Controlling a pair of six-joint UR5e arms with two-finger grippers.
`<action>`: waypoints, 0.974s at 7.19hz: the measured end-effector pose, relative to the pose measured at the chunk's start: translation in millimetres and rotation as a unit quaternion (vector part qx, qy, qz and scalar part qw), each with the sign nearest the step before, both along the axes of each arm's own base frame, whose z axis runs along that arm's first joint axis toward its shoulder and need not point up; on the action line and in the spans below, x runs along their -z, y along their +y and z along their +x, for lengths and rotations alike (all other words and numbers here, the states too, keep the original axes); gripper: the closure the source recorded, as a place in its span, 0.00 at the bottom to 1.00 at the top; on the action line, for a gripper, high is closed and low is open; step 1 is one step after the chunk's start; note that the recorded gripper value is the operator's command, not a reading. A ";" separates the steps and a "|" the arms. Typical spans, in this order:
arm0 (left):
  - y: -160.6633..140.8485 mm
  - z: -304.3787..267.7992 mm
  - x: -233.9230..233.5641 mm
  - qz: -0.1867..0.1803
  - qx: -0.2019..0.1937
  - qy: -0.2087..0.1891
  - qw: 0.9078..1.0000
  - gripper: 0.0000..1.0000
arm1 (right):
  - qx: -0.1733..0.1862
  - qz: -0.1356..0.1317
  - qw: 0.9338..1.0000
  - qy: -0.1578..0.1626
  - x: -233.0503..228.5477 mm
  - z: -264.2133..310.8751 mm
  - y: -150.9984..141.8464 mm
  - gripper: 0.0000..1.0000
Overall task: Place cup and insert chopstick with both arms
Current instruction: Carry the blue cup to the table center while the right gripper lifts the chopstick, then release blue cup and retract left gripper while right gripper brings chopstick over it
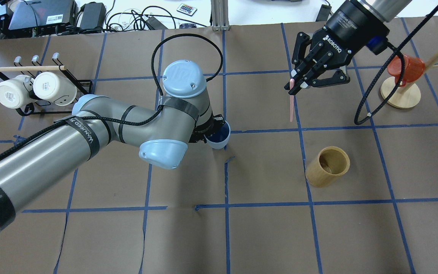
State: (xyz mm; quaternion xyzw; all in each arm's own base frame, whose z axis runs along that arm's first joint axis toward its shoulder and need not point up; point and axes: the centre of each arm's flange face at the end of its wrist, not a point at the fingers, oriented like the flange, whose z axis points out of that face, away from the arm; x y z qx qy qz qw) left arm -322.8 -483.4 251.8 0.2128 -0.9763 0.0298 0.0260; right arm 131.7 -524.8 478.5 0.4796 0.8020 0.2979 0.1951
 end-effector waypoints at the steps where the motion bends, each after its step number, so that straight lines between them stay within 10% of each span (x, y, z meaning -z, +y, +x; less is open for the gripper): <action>1: -3.7 -7.7 0.4 0.001 -0.001 0.009 1.000 0.36 | 0.006 -0.002 1.000 -0.013 -0.8 2.2 -1.4 0.96; 4: -8.3 -11.2 -10.5 -0.004 0.018 0.020 1.000 0.08 | 0.008 -0.004 1.000 -0.019 -0.6 2.5 -2.3 0.96; 7: -23.2 39.2 -62.2 -0.028 0.081 0.013 0.996 0.00 | 0.015 -0.007 0.999 -0.029 -2.9 0.4 -3.4 0.96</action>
